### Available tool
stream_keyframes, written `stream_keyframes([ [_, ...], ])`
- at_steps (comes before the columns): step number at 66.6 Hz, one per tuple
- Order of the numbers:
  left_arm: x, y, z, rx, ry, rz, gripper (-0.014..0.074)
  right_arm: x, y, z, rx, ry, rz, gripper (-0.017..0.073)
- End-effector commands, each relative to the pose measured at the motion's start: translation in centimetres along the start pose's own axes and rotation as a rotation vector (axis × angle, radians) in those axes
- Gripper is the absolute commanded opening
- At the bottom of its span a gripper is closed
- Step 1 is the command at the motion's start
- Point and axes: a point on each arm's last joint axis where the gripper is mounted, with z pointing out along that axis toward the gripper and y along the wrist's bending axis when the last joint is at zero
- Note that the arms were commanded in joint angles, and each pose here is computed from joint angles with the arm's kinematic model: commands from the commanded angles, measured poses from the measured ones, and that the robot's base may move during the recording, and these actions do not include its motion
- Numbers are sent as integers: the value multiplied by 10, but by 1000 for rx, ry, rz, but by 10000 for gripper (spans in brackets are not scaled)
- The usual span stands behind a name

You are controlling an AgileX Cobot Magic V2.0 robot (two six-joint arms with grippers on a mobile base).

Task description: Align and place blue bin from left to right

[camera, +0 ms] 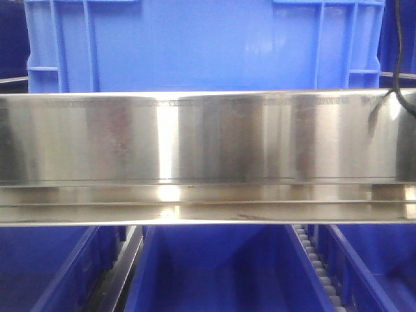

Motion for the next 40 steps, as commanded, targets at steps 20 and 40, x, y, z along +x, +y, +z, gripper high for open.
stream_keyframes([
  [20,1,-10,-3,30,0,-2,-111,-2,-1,-4,6,-10,-21,-76],
  [40,2,-18,-11,-33,-28,33,-111,-5,3,-15,0,-16,20,-76],
])
